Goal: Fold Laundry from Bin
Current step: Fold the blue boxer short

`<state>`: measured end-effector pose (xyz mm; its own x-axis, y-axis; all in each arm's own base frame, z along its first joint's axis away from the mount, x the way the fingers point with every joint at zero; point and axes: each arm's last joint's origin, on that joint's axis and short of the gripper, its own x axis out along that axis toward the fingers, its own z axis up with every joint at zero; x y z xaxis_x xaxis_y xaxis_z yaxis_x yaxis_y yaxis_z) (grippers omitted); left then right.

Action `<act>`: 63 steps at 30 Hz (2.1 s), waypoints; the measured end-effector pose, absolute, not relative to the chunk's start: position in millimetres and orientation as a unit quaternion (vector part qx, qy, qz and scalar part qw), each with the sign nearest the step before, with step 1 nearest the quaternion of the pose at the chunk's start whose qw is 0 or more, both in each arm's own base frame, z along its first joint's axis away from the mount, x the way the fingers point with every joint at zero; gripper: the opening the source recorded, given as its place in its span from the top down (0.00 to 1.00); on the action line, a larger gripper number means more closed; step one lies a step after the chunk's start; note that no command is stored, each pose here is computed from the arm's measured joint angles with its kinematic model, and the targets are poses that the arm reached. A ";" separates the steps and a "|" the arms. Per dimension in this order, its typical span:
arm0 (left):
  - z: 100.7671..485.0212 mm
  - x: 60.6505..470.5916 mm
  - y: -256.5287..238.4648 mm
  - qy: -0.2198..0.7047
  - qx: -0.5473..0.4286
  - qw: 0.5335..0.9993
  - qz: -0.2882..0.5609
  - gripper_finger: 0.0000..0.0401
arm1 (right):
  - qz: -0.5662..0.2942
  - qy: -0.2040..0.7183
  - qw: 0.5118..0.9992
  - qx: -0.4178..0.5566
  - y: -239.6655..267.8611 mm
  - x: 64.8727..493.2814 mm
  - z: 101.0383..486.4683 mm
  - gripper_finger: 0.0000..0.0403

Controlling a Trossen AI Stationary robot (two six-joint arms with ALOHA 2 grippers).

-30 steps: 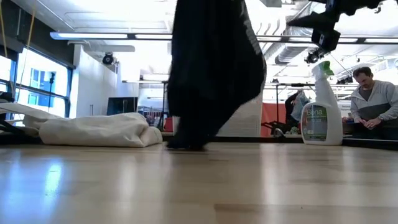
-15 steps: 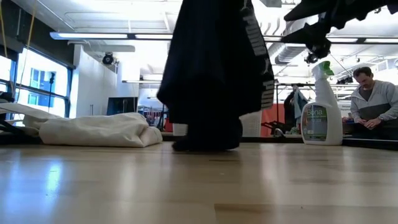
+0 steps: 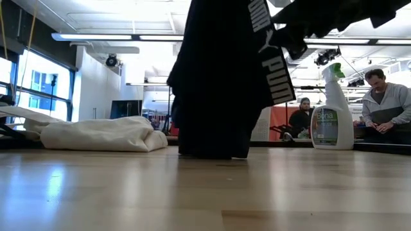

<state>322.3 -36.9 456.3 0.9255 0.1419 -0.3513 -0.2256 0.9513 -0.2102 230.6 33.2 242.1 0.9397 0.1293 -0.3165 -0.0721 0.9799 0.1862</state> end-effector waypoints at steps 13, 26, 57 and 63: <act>456.9 322.7 -37.9 0.169 -0.113 0.976 0.075 1.00 | -0.123 0.159 0.968 0.150 29.2 243.0 226.2 0.80; 474.7 298.6 -36.8 0.177 -0.010 0.984 0.021 1.00 | -0.185 0.242 0.950 0.066 19.0 210.7 382.6 0.99; 334.3 393.3 -54.1 0.237 -0.070 0.962 0.119 0.64 | -0.221 0.285 0.907 0.216 14.5 226.1 378.0 1.00; 313.5 420.6 -57.4 0.196 -0.123 0.966 0.116 0.63 | -0.220 0.273 0.915 0.201 8.8 225.2 389.1 1.00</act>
<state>420.6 -57.4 313.5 0.8958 0.1763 -0.4079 -0.2730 0.9426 -0.1921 225.2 8.8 389.1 0.7545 -0.2935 -0.5870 0.5122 0.8225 0.2471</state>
